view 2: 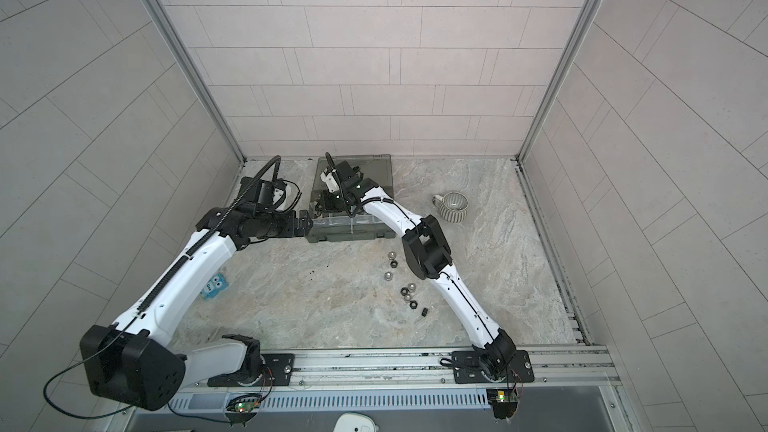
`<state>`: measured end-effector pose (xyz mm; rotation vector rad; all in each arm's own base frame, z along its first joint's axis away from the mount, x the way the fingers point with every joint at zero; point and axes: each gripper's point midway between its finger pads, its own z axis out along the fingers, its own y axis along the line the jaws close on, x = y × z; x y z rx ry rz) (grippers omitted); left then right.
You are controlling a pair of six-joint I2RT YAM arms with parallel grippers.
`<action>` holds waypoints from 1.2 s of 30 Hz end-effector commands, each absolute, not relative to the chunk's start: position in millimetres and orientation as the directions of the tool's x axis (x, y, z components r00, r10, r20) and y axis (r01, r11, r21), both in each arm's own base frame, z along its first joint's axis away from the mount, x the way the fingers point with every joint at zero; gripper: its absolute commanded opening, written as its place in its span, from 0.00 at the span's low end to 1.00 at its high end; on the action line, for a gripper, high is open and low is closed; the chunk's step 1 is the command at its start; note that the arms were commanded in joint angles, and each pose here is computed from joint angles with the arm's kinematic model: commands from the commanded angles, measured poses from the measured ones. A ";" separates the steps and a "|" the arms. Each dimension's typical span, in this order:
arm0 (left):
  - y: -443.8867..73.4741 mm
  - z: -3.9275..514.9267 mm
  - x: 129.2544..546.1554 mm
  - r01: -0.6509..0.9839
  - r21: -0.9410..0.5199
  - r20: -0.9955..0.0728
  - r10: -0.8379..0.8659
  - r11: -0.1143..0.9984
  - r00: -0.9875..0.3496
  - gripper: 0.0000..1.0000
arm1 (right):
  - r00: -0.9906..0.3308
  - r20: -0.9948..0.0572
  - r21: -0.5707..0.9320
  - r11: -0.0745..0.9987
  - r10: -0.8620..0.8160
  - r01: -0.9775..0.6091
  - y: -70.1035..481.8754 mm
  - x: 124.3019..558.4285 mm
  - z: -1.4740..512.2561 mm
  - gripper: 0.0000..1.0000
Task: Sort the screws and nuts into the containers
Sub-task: 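Open the right gripper to drop the wing nut into the compartment, then lower the right gripper onto a steel hex bolt and close it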
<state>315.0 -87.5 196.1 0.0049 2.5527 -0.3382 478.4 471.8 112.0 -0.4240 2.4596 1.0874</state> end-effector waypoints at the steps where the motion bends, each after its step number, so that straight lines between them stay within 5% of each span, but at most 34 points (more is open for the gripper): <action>1: -84.8 197.1 314.9 0.060 -0.241 -0.533 -0.080 0.969 -0.843 1.00 | -0.848 -0.520 0.618 0.642 -0.100 -0.454 476.5 481.7 120.2 0.28; 6: -84.1 196.5 314.9 0.061 -0.238 -0.532 -0.078 0.969 -0.843 1.00 | -0.845 -0.522 0.599 0.656 -0.115 -0.459 473.2 480.8 117.7 0.52; 17: -91.8 200.5 321.8 0.112 -0.251 -0.542 -0.044 0.961 -0.839 1.00 | -0.758 -0.612 0.395 0.742 -0.227 -0.542 410.2 469.2 192.9 0.51; 23: -104.6 206.7 333.2 0.148 -0.270 -0.543 -0.023 0.951 -0.839 1.00 | -0.817 -0.512 0.202 0.888 -0.265 -0.414 289.4 443.1 186.7 0.50; 29: -145.7 200.2 349.1 0.231 -0.264 -0.530 0.059 0.937 -0.846 1.00 | -0.923 -0.352 0.163 0.960 -0.158 -0.226 185.7 390.9 146.2 0.44; 36: -213.8 195.0 372.0 0.334 -0.304 -0.494 0.152 0.892 -0.856 1.00 | -0.968 -0.223 0.144 0.978 -0.115 -0.149 145.5 333.5 111.5 0.42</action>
